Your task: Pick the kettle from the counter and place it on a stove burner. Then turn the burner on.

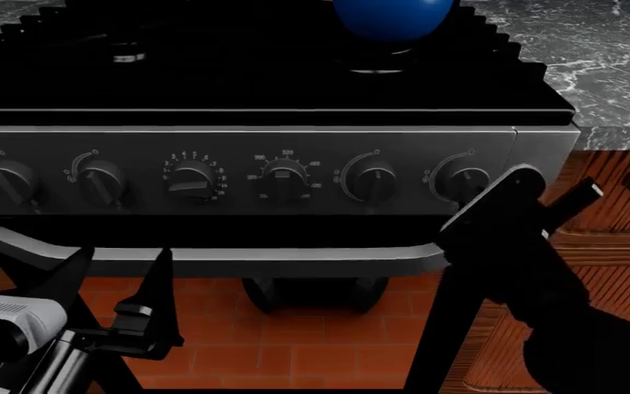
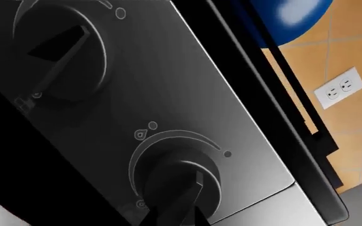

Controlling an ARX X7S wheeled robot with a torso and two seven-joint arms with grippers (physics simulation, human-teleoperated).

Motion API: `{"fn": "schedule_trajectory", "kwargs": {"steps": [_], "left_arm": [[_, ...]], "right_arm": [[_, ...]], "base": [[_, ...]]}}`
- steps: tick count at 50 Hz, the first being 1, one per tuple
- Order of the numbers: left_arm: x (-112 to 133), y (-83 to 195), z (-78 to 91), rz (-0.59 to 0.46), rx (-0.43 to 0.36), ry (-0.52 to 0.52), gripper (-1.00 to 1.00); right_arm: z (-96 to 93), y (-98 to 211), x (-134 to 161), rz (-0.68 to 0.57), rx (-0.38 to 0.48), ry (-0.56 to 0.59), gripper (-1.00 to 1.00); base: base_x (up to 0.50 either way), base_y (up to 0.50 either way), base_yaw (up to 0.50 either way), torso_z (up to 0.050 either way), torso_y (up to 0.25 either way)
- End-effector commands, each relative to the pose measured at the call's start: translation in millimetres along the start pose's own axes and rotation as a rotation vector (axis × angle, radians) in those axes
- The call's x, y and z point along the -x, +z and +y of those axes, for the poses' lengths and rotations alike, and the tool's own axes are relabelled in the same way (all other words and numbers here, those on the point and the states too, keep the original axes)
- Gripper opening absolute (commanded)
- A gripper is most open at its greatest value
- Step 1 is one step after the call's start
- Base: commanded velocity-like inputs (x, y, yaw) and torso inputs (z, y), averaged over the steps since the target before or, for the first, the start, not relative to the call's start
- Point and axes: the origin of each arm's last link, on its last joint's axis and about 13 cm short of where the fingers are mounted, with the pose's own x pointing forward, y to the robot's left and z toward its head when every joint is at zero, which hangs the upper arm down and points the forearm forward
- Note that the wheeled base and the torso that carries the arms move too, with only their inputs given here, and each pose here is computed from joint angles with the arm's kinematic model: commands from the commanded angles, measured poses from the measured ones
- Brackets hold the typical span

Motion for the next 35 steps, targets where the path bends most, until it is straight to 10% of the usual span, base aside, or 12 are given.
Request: {"fn": "schedule_trajectory", "kwargs": {"steps": [1,35], "left_arm": [[0.0,-0.9,0.4,0.003,0.002,0.0,1.0],[-0.4,-1.3,0.2,0.005,0.002,-0.001,1.0]], "right_arm": [[3.8,24.7,2.0,-0.185,0.023,0.113,-1.0],[1.5,25.5,6.0,-0.231,0.135,0.119,-1.0]], "base": [[0.01,0.0,0.01,0.0,0.0],[0.0,0.0,0.01,0.001,0.001]]}}
